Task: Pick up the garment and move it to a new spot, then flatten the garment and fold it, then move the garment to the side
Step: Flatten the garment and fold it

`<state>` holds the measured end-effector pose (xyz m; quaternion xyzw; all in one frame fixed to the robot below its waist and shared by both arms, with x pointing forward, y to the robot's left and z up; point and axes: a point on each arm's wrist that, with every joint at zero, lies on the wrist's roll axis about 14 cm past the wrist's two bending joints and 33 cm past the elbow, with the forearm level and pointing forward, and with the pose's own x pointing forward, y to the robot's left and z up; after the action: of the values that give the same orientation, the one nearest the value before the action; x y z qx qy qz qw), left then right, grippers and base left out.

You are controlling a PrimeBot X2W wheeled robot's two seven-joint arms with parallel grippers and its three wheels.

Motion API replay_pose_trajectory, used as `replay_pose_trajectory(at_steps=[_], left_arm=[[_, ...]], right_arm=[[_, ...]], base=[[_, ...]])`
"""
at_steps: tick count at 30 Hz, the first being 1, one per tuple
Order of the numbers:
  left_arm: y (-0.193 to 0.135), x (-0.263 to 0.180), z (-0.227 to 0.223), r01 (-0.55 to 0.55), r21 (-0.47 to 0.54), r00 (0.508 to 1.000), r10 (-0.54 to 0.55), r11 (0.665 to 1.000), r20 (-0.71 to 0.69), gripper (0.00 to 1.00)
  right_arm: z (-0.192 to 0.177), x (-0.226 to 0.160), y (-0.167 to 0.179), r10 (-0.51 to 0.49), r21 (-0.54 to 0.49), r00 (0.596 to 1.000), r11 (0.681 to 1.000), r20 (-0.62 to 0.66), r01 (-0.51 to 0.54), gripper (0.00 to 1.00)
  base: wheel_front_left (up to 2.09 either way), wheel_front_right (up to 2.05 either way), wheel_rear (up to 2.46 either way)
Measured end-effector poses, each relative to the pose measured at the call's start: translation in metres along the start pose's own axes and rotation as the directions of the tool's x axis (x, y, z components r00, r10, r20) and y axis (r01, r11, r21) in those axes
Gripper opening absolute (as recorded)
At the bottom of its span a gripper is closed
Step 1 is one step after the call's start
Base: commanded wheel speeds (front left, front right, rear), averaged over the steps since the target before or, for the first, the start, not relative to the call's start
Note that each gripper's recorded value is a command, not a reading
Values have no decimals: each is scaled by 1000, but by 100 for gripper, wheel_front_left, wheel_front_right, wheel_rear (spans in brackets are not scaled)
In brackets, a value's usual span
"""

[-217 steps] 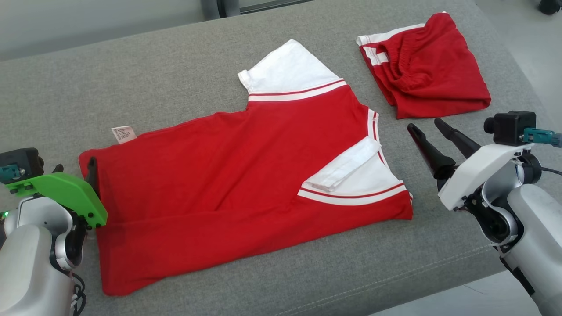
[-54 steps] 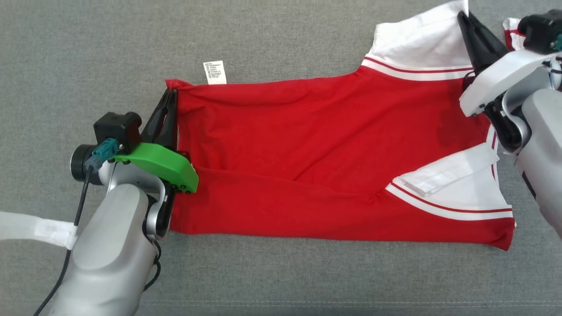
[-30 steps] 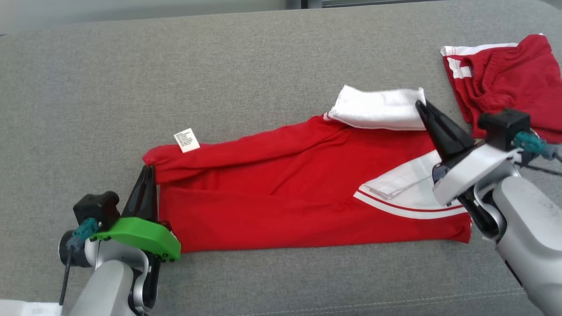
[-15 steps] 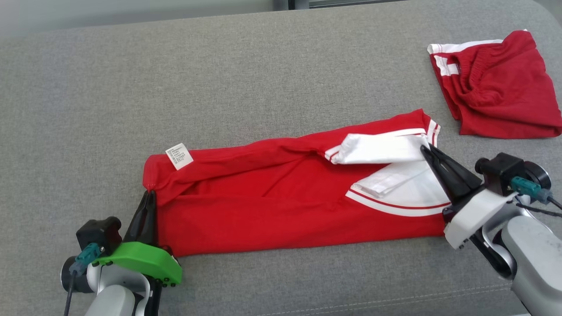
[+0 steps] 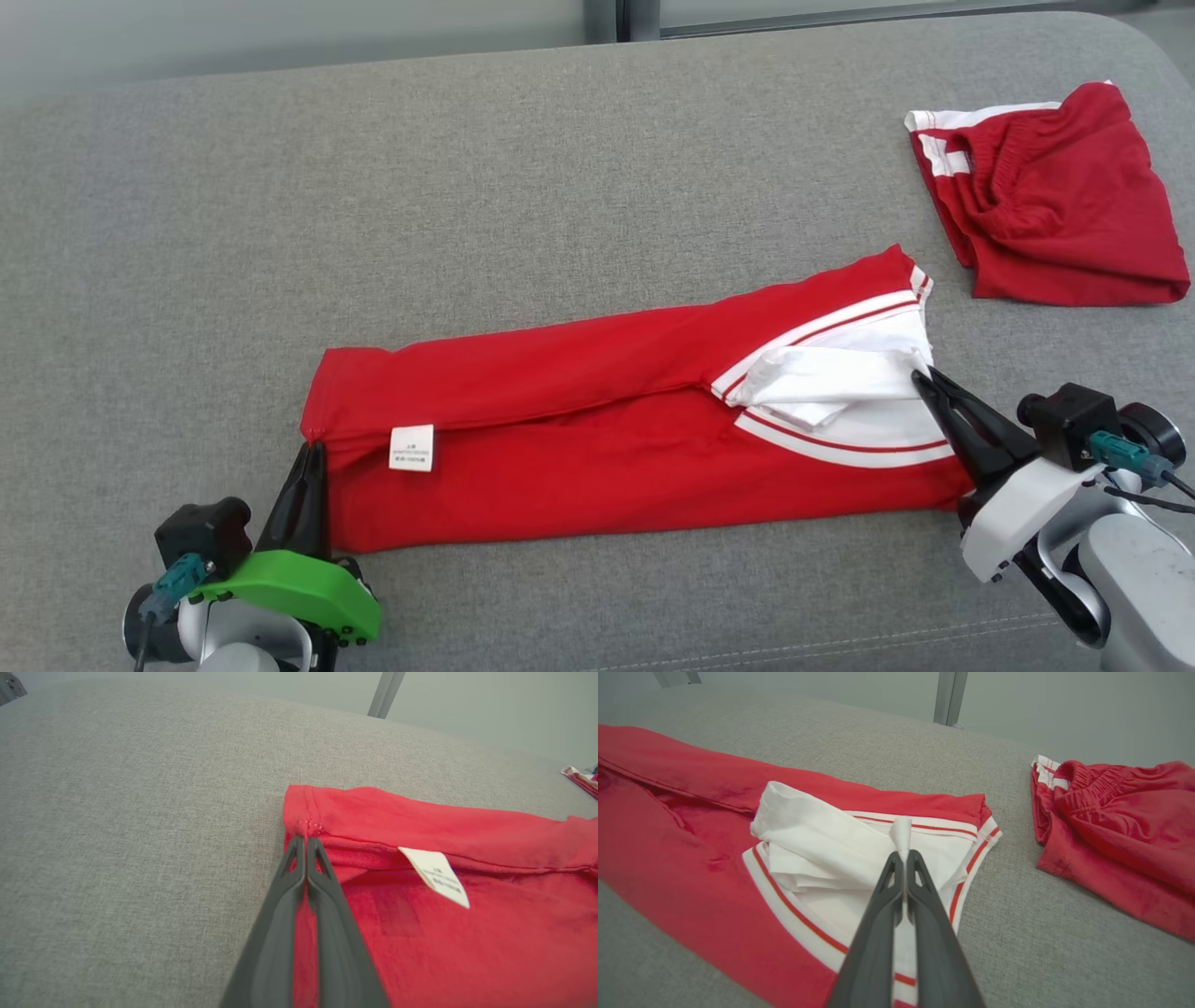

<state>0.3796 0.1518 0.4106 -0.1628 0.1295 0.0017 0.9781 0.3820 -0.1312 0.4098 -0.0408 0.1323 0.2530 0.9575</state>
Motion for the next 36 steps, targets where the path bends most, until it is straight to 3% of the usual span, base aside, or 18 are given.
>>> replay_pose_trajectory(at_steps=[4, 7, 9, 10, 11, 12, 13, 27, 36], left_arm=[[3, -4, -4, -10, 5, 1000, 10, 1000, -19, 0], [4, -5, -6, -9, 10, 999, 9, 1000, -32, 1], [4, -6, -7, -8, 13, 999, 8, 1000, -40, 29], [4, -6, -8, -7, 13, 999, 8, 1000, -43, 41], [4, -7, -9, -7, 13, 999, 8, 1000, -50, 58], [3, -8, -11, -7, 13, 998, 8, 1000, -56, 87], [3, -8, -12, -7, 13, 998, 8, 1000, -61, 100], [13, -11, -2, -30, 10, 999, 31, 999, -39, 100], [12, -12, 29, -25, 32, 997, 23, 999, 73, 100]], right_arm=[[-1, -4, -2, -8, -17, 1000, 1000, -4, 8, 0], [0, -6, -4, -13, -39, 1000, 999, 0, 13, 14], [-2, -8, -4, -14, -53, 1000, 999, -6, 13, 43], [-4, -9, -4, -16, -51, 1000, 999, -12, 15, 49], [-7, -12, -3, -17, -50, 1000, 999, -21, 16, 78], [-10, -14, -2, -17, -54, 999, 998, -31, 15, 100], [-14, -17, -2, -16, -59, 999, 998, -41, 14, 100], [-35, -38, -18, -67, -99, 991, 994, -112, 56, 100], [-22, -41, -47, -210, 82, 976, 973, -51, 214, 100]], base=[[0, 0, 0], [0, 0, 0], [0, 0, 0], [0, 0, 0], [0, 0, 0], [0, 0, 0], [0, 0, 0], [0, 0, 0], [0, 0, 0]])
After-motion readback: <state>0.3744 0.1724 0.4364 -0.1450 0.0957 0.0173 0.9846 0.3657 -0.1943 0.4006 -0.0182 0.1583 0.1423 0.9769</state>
